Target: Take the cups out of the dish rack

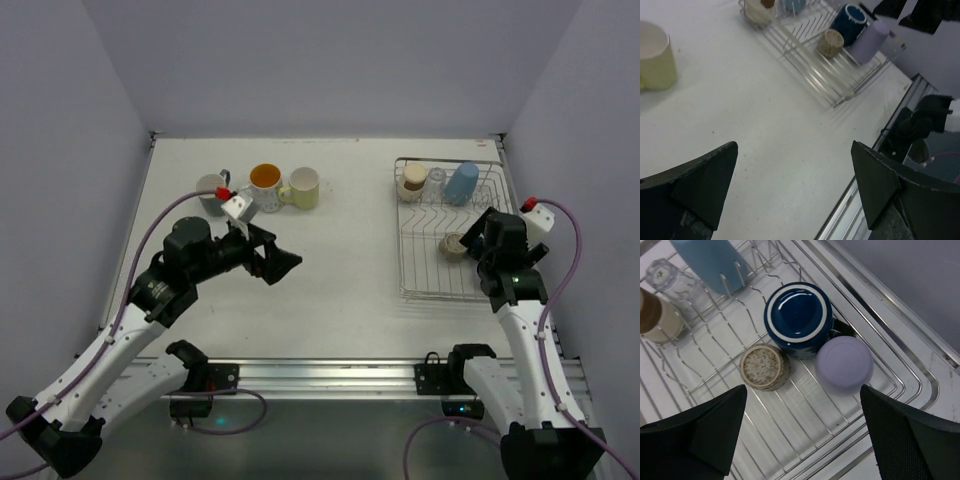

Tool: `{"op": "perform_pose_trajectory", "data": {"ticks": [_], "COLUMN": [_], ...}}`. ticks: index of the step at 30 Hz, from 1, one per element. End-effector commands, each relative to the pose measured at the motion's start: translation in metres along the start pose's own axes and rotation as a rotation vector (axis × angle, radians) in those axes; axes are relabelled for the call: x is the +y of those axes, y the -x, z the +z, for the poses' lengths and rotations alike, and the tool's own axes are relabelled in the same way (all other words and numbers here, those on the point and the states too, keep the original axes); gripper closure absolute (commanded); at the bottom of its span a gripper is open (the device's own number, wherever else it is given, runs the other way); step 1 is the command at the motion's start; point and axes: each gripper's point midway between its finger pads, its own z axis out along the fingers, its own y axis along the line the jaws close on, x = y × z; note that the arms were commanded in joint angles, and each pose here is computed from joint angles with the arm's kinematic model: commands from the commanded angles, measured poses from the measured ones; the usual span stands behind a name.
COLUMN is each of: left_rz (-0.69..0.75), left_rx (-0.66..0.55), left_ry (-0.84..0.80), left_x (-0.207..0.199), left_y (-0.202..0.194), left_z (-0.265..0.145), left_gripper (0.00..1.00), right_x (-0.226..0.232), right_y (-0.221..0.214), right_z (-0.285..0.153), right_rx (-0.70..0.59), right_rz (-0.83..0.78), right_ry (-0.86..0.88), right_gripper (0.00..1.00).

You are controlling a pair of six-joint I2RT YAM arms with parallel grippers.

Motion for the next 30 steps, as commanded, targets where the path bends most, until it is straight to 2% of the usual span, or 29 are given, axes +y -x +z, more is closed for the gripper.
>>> {"op": "perform_pose_trajectory", "data": {"ticks": [1,3,7,17,23,27,29,30], "left_rz": [0.033,0.03,0.079,0.116,0.123,0.12,0.12,0.121], "left_rx": [0.061,0.067,0.025,0.007,0.0,-0.011,-0.015,-0.016], "left_ry": [-0.007,0.007,-0.01,-0.098,-0.119,-0.111,-0.106,-0.106], "left_x": [0.008,0.013,0.003,-0.028,-0.035,-0.035,-0.034,-0.034], "left_y": [-0.05,-0.068,-0.07,-0.07,-0.07,-0.068,-0.068,-0.067], "left_z": [-0.012,-0.018,-0.03,-0.038,-0.042,-0.044,-0.044,-0.044], "left_gripper": [0.0,0.0,0.0,0.0,0.0,0.0,0.0,0.0], "right_x": [-0.012,-0.031,-0.039,-0.037,-0.038,-0.039,-0.04,-0.04], "right_y": [0.012,0.01,0.015,-0.018,-0.027,-0.035,-0.038,-0.04], "right_z": [0.008,0.017,0.022,0.05,0.066,0.071,0.073,0.073], "right_rx": [-0.034,-0.046,-0.067,0.124,0.19,0.221,0.235,0.242], "right_rz": [0.04,0.061,0.087,0.089,0.073,0.055,0.045,0.043], "right_ry": [-0.103,-0.201,-0.232,-0.207,-0.218,-0.226,-0.229,-0.227], "right_gripper": [0.04,0.06,0.08,0.08,0.21,0.25,0.3,0.35]}}
